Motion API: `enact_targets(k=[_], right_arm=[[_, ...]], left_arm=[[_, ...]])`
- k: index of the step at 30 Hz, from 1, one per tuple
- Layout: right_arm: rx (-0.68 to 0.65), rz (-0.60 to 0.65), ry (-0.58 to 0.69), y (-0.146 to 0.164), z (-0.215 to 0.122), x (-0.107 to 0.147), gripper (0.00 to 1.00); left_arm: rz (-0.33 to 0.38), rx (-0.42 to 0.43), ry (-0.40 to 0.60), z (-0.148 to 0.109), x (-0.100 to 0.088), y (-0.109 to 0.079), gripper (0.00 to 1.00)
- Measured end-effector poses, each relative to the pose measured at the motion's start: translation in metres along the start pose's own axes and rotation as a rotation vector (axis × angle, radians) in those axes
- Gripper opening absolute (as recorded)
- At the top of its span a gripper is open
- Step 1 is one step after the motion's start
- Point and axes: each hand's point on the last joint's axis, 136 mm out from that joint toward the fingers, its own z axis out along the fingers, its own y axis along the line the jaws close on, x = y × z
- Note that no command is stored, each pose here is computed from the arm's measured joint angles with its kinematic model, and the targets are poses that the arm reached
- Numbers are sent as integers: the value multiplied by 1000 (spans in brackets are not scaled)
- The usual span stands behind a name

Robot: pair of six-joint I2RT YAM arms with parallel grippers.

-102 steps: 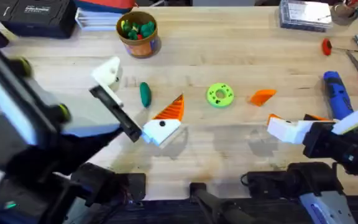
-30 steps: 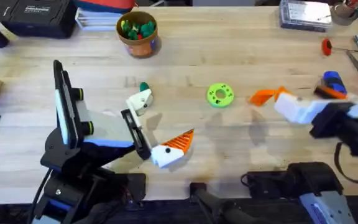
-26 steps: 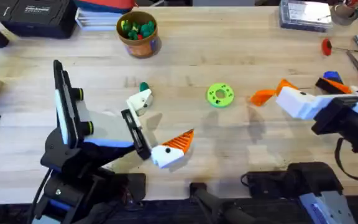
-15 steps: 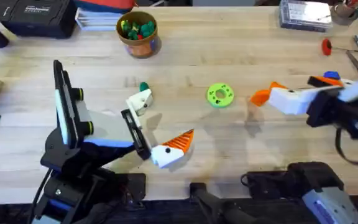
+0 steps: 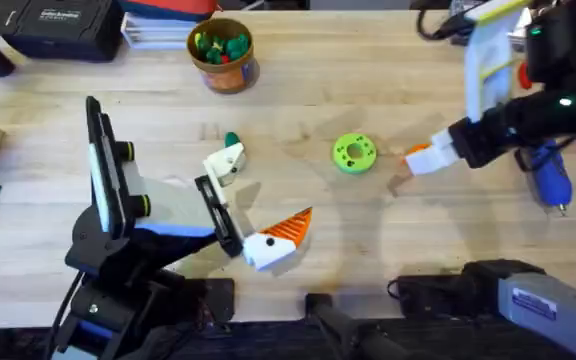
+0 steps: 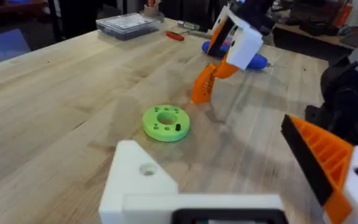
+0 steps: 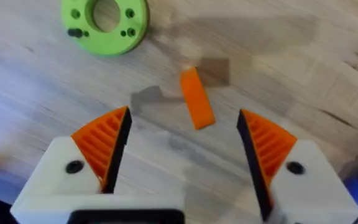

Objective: Pick up the gripper from the table and insert it into the empty holder that is missing its gripper. Then pick up a screw, insert it into the mounting hole, and use the screwdriver to tighten it. Finally, clean up the table by picking up the vegetable and placing it into the bucket.

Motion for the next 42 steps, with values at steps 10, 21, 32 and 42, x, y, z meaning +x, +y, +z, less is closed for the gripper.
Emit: enact_targets(k=[10,21,32,42], right_arm=[[26,-164,155,-18,31,12,840],[-2,-187,121,-14,32,6,364],[36,-152,32,-14,16,-6,15],[76,-28,-458,7,-80,-31,13]], left_arm=[[0,0,0,0,0,0,988],[0,0,0,0,0,0,987],[0,0,0,0,0,0,988],[0,0,0,0,0,0,988]])
